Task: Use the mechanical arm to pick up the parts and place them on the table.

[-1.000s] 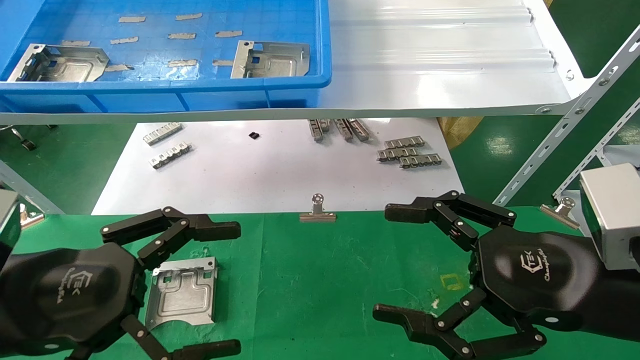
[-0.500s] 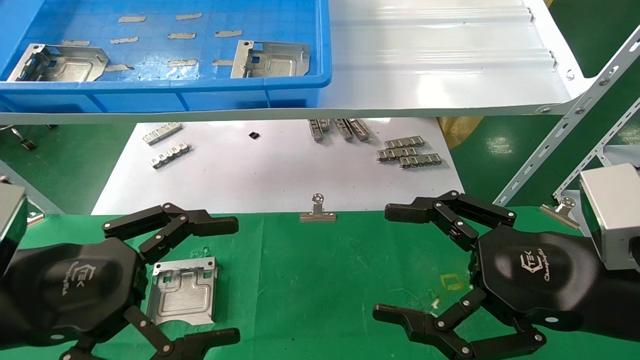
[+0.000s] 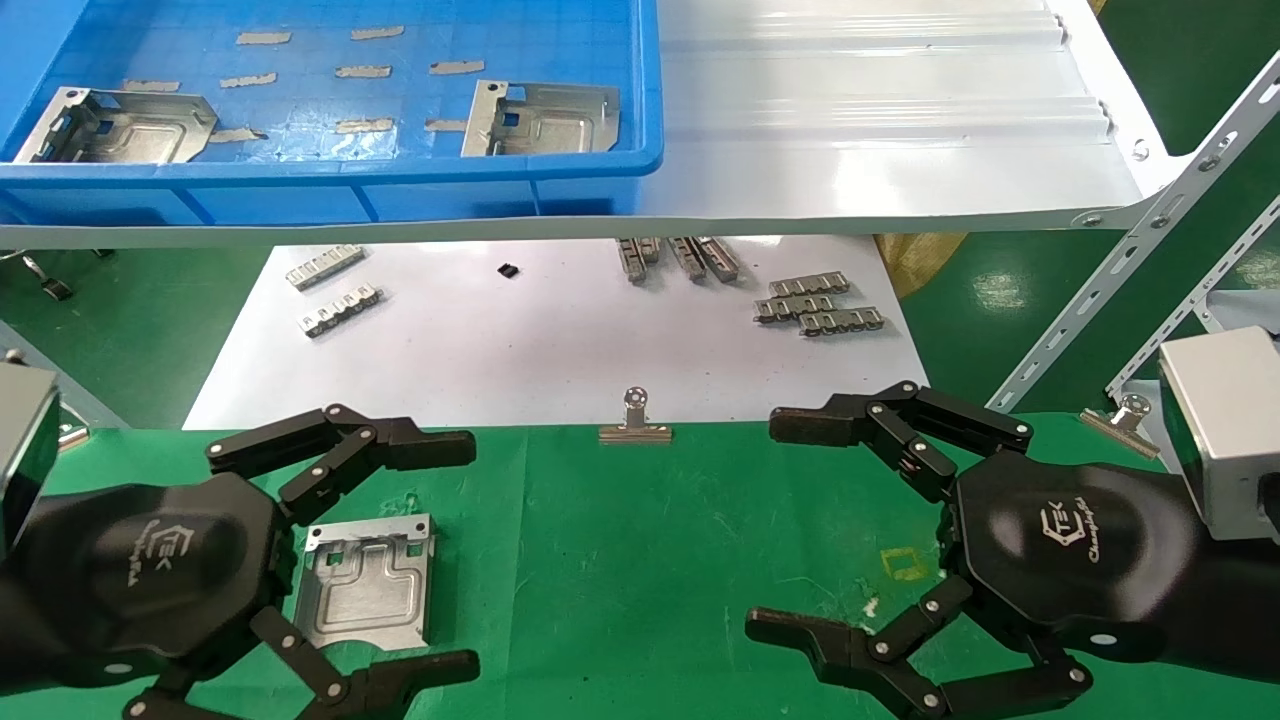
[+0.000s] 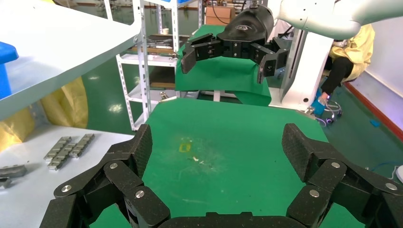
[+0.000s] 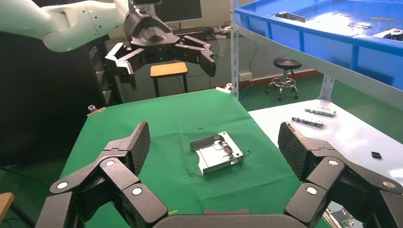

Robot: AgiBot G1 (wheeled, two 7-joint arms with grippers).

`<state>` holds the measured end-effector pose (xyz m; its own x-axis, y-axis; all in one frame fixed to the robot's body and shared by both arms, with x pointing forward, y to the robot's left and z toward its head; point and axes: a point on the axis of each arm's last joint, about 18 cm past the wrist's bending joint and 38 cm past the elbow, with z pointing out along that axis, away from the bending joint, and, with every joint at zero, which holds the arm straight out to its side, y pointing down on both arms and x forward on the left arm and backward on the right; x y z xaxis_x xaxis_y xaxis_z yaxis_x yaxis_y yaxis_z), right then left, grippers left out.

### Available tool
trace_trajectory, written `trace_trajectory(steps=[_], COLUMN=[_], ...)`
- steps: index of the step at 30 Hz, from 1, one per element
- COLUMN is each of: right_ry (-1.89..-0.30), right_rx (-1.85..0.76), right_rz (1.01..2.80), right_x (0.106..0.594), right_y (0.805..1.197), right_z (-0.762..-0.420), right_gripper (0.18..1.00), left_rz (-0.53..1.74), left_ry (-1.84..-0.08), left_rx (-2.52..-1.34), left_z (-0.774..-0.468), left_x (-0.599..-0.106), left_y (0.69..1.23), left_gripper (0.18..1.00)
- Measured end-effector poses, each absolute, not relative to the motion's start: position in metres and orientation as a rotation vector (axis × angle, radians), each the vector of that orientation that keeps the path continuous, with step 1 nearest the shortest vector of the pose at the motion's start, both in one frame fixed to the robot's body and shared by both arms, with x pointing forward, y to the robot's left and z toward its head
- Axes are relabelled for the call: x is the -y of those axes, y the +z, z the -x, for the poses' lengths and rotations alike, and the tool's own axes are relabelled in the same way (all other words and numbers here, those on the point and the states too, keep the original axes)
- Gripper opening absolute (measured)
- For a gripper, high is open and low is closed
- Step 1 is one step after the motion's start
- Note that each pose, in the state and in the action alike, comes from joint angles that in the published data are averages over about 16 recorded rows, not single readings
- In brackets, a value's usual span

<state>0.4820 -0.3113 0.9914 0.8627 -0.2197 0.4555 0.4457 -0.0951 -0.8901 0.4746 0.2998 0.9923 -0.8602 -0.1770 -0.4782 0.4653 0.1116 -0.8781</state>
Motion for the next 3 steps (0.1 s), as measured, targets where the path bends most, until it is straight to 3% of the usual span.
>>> trace_trajectory(steps=[3], right_ry=[-0.562], right_rx=[0.183], right_rz=[1.572], right_x=[0.3113], right_y=[0.9914], right_z=[-0.4820], right_gripper=[1.001], left_rz=[-0.279], left_ry=[-1.799], left_rx=[-1.924], left_z=[-0.4748], left_x=[-0.2999], left_y=[0.9922], left_gripper=[1.001])
